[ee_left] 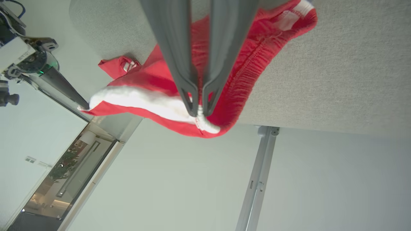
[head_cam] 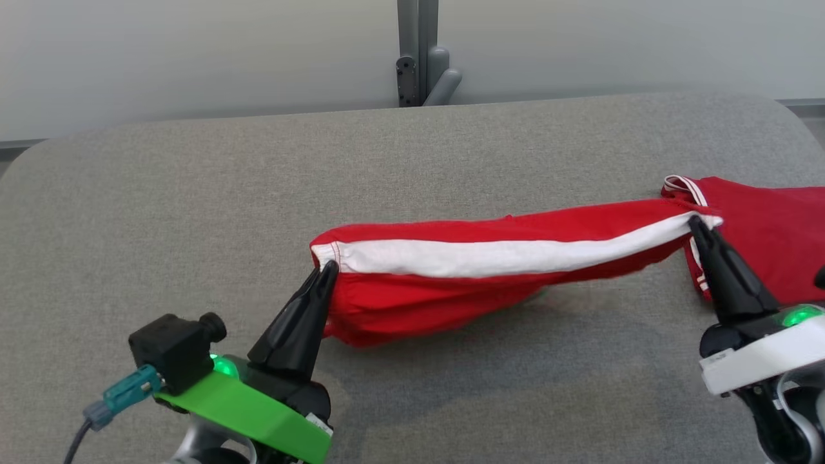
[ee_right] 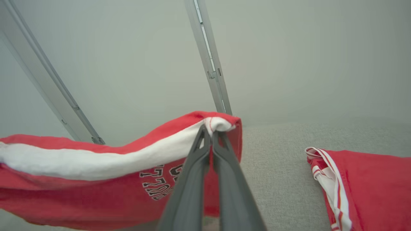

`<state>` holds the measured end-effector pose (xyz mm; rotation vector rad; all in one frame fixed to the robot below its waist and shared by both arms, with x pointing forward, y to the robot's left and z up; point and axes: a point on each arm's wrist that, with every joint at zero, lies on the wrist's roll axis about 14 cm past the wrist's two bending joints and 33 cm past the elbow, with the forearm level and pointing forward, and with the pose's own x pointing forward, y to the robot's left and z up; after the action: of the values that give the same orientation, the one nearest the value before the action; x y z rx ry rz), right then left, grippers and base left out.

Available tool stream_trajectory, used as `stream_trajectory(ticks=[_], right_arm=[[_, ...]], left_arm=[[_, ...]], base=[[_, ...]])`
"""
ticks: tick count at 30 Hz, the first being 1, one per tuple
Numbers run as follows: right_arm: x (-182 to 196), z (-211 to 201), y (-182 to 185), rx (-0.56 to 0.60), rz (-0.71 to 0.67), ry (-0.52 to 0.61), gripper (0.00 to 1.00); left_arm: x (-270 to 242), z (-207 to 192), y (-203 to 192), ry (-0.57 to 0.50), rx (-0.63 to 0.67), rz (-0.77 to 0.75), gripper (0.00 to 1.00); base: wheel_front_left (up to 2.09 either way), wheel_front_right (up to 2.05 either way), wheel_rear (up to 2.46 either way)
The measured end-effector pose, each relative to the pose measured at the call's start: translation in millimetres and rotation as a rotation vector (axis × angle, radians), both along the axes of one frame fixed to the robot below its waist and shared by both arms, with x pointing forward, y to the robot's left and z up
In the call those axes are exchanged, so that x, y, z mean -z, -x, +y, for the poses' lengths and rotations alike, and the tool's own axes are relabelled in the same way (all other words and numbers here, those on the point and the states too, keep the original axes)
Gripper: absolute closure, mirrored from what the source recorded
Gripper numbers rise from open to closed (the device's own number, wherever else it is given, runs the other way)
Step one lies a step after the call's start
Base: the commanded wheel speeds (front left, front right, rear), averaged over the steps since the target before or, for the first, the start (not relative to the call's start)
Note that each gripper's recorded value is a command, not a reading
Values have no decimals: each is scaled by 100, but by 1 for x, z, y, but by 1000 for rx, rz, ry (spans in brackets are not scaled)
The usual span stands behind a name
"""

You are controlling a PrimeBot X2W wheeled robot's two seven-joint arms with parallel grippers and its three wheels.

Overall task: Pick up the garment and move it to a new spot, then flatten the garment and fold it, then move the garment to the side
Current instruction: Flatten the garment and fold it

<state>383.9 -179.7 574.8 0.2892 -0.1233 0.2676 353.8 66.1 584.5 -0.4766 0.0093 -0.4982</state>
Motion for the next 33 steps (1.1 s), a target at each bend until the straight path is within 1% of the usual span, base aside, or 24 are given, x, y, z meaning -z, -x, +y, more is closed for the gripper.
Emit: stream_trajectory(ticks=[8,10,13,16,18,20,22,23,25,26,28,30,31,33], right_arm=[[-64,-16,6,17,-129,-132,100],[-73,-18,1,15,-143,-155,100],[-84,-21,-21,16,-159,-139,100],[-86,-22,-58,24,-150,-113,100],[-88,-19,-87,25,-140,-101,100],[-91,-16,-119,30,-135,-92,100],[-95,-14,-153,53,-134,-37,100],[-104,-6,-187,59,-149,-40,100],[-116,6,-218,67,-181,-37,100],[-123,11,-231,75,-208,-54,100],[-133,17,-255,94,-253,-82,100],[-142,22,-273,114,-312,-91,100],[-143,25,-281,117,-331,-96,100],[-129,33,-295,117,-334,-90,100]], left_arm=[[-36,-2,1,54,56,-49,100],[-45,-2,-7,60,72,-69,100],[-58,2,-30,13,87,-112,100],[-68,2,-63,-46,111,-149,100],[-70,0,-90,-49,127,-144,100],[-71,4,-123,-72,118,-132,100],[-71,5,-156,-103,113,-125,100],[-72,9,-190,-140,87,-124,100],[-79,17,-224,-163,35,-154,100],[-82,21,-240,-171,7,-168,100],[-95,33,-269,-137,-74,-231,100],[-106,47,-294,-145,-170,-311,100],[-106,51,-304,-149,-207,-341,100],[-89,56,-321,-148,-242,-344,100]], base=[[0,0,0],[0,0,0],[0,0,0],[0,0,0],[0,0,0],[0,0,0],[0,0,0],[0,0,0],[0,0,0],[0,0,0],[0,0,0],[0,0,0],[0,0,0],[0,0,0]])
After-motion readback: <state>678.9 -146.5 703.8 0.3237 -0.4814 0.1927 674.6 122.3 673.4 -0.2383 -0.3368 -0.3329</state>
